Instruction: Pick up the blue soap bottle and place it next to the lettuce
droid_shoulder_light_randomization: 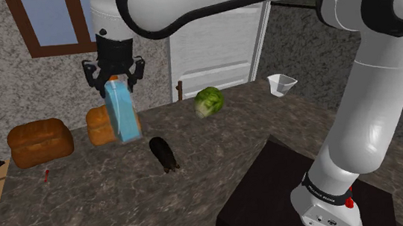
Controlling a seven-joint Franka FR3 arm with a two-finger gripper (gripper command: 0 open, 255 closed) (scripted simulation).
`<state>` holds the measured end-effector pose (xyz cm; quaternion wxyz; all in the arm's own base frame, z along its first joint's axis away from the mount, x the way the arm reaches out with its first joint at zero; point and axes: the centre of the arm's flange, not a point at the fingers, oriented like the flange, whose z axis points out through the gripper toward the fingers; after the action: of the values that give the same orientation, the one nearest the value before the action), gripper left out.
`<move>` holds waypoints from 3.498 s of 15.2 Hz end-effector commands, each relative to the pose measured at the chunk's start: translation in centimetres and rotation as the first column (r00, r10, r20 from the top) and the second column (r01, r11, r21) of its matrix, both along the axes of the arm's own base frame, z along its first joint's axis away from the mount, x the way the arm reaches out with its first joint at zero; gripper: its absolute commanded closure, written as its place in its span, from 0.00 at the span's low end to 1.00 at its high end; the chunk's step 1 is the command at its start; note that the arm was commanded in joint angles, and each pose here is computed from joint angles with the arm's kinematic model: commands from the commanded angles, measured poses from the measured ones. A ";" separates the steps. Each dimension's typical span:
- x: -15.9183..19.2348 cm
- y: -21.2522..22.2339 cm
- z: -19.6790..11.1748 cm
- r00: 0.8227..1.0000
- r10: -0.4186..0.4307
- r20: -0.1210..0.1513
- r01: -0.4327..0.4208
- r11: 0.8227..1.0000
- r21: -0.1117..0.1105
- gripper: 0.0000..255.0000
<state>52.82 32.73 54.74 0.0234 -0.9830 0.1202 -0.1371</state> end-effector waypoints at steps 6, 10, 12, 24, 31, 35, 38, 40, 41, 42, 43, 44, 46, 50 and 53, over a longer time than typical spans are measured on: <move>3.4 -7.2 -0.2 1.000 0.000 0.000 0.000 1.000 0.000 1.00; 5.6 -12.0 -0.8 1.000 0.000 0.000 0.000 1.000 0.000 1.00; 6.7 -14.4 -1.0 1.000 0.000 0.000 0.000 1.000 0.000 1.00; 13.3 -28.7 -2.6 1.000 0.000 0.000 0.000 1.000 0.000 1.00; 17.1 -37.1 -3.5 1.000 0.000 0.000 0.000 1.000 0.000 1.00; 19.3 -41.8 -4.0 1.000 0.000 0.000 0.000 1.000 0.000 1.00; 20.9 -45.4 -4.4 1.000 0.000 0.000 0.000 1.000 0.000 1.00; 22.0 -47.8 -4.6 1.000 0.000 0.000 0.000 1.000 0.000 1.00; 22.6 -49.0 -4.7 1.000 0.000 0.000 0.000 1.000 0.000 1.00; 23.1 -50.2 -4.9 1.000 0.000 0.000 0.000 1.000 0.000 1.00; 23.5 -50.9 -5.0 1.000 0.000 0.000 0.000 1.000 0.000 1.00; 23.5 -50.9 -5.5 1.000 0.000 0.000 0.000 1.000 0.000 1.00; 23.5 -50.9 -6.5 1.000 0.000 0.000 0.000 1.000 0.000 1.00; 23.5 -50.9 -8.6 1.000 0.000 0.000 0.000 1.000 0.000 1.00; 23.5 -50.9 -10.2 1.000 0.000 0.000 0.000 1.000 0.000 1.00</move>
<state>76.34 -18.16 45.03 0.0234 -0.9831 0.1201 -0.1365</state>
